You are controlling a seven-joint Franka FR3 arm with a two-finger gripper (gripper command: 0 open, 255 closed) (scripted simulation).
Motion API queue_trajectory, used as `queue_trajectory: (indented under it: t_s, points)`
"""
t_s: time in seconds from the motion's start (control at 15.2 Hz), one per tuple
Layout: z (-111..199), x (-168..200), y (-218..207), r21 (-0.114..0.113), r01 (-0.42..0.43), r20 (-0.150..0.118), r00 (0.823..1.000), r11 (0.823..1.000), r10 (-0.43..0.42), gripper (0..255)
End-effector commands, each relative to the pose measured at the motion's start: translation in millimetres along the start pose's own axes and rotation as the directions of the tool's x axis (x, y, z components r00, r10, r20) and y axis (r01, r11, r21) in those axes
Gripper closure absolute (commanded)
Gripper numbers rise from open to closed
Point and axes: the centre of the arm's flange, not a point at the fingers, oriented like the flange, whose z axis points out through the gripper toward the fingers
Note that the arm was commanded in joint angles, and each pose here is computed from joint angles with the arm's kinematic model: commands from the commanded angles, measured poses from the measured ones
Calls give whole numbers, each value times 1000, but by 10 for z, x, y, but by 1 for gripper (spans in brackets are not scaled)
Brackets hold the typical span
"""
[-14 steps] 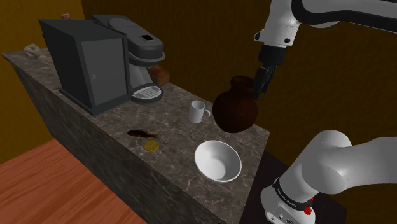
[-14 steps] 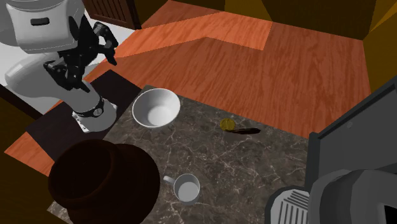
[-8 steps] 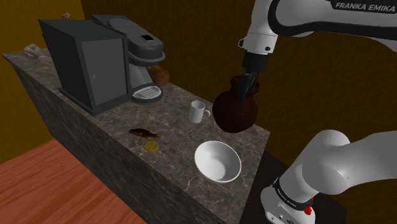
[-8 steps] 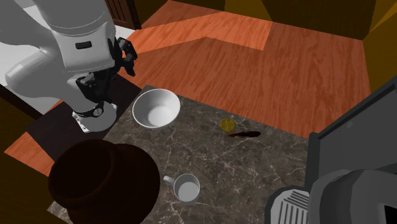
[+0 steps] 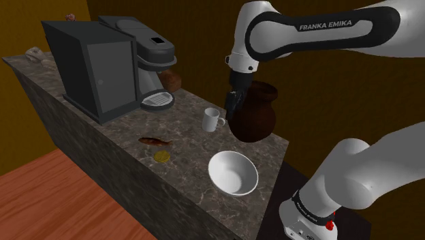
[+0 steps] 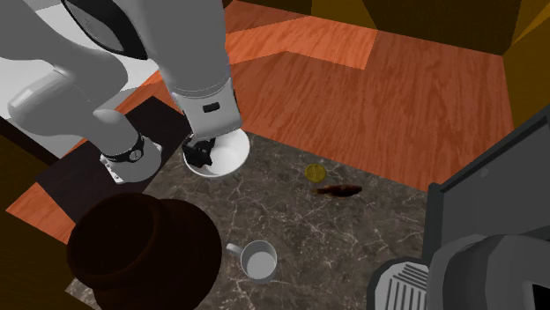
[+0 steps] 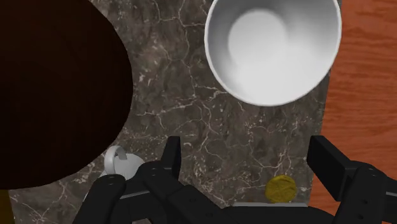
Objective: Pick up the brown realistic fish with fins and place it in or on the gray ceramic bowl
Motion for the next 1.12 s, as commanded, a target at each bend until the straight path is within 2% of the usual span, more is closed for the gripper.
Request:
queue_trajectory:
  t_s: [0.0,0.53,1.06]
  points:
    - [106,241,-67,-2,24,-6,1000,1000,-24,0]
    - [633,1098,-341,-11,115,-17,993,993,-115,0]
    - [1152,1933,-687,-22,205,-28,978,979,-205,0]
